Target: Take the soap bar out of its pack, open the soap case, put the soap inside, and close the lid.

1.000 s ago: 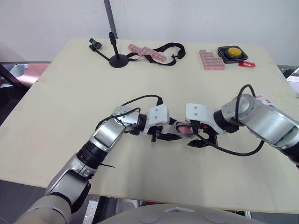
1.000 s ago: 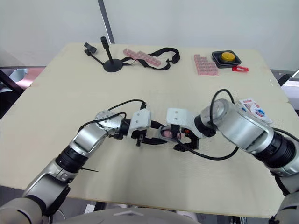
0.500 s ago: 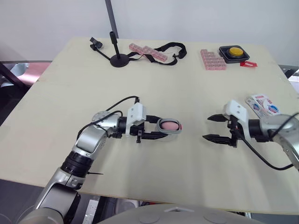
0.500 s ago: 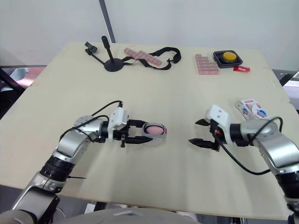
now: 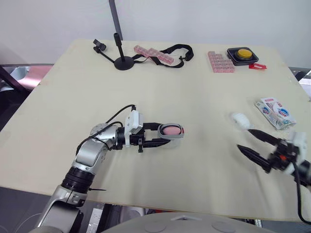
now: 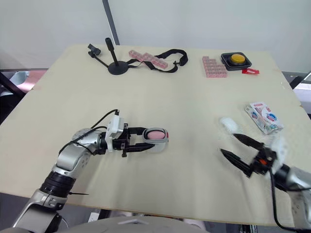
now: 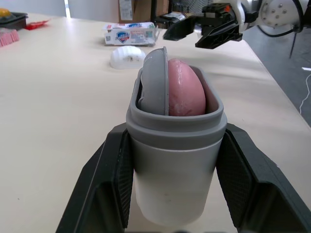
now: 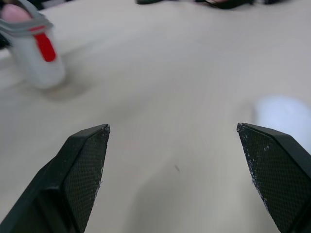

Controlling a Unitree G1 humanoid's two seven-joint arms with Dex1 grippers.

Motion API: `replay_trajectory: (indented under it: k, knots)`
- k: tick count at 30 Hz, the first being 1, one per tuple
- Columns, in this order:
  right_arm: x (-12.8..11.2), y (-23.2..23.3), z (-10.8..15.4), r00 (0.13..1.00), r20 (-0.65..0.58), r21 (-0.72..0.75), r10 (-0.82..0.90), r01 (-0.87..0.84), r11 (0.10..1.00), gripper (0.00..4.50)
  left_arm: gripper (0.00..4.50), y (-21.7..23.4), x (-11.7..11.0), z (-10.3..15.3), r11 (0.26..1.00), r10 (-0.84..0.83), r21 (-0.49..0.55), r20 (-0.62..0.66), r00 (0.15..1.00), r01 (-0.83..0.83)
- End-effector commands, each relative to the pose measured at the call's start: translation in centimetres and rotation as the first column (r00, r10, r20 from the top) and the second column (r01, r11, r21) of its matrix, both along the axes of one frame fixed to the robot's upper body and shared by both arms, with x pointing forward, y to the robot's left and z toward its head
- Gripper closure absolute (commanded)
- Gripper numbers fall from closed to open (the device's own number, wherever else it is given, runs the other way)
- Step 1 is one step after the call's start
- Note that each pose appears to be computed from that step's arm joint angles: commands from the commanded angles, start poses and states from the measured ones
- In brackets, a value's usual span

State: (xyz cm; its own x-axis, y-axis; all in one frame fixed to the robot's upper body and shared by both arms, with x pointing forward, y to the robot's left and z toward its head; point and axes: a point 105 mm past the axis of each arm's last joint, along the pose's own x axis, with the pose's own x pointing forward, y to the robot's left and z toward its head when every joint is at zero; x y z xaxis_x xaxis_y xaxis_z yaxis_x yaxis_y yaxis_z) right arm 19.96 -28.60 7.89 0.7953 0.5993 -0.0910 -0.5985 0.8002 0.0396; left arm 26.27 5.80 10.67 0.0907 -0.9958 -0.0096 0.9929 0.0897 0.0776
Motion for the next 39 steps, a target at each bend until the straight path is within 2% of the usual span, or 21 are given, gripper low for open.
replay_trajectory:
  k: [1,4,9,15,18,21,25,30,35,39]
  knots:
    - [-1.1,-3.2,0.6,0.987,0.068,-0.051,-0.143,0.147,0.988,0.04,2.61,0.3,-0.6,1.0,0.999,-0.034,-0.04,0.015,0.999,0.034]
    - [-1.3,-4.4,0.9,0.965,0.104,-0.035,-0.239,0.244,0.969,0.04,2.61,0.3,-1.2,0.9,0.996,-0.074,-0.044,-0.002,0.997,0.074]
    - [-2.2,-4.1,0.1,0.966,0.072,-0.037,-0.248,0.251,0.967,0.04,2.61,0.2,-2.0,0.8,0.987,-0.156,-0.037,0.006,0.988,0.156]
    - [-2.6,-4.2,-0.1,0.973,-0.016,-0.029,-0.23,0.23,0.973,0.04,2.61,0.4,-1.6,-0.2,0.982,-0.186,0.002,0.076,0.98,0.186]
    - [-2.2,-4.1,-0.1,0.972,-0.128,-0.047,-0.198,0.193,0.98,0.04,2.61,0.4,-1.3,-0.7,0.982,-0.19,0.014,0.093,0.977,0.189]
    - [-0.8,-4.2,1.0,0.963,-0.174,-0.073,-0.206,0.196,0.978,0.04,2.61,0.5,-1.2,-1.1,0.98,-0.197,0.021,0.105,0.975,0.196]
    - [1.7,-4.1,3.1,0.94,-0.255,-0.199,-0.225,0.177,0.964,0.04,2.61,0.5,-1.1,-1.4,0.979,-0.203,0.035,0.124,0.971,0.2]
    - [4.4,-2.0,5.0,0.941,-0.277,-0.256,-0.195,0.123,0.959,0.04,2.61,0.4,-0.8,-1.3,0.981,-0.195,0.036,0.136,0.971,0.192]
    - [8.1,0.9,5.6,0.948,-0.263,-0.29,-0.18,0.1,0.952,0.04,2.61,-0.1,-0.7,-1.0,0.981,-0.195,0.02,0.14,0.971,0.194]
    - [10.4,3.2,5.1,0.943,-0.29,-0.232,-0.16,0.094,0.968,0.04,2.61,-0.3,-1.1,-1.1,0.978,-0.209,0.017,0.133,0.969,0.208]
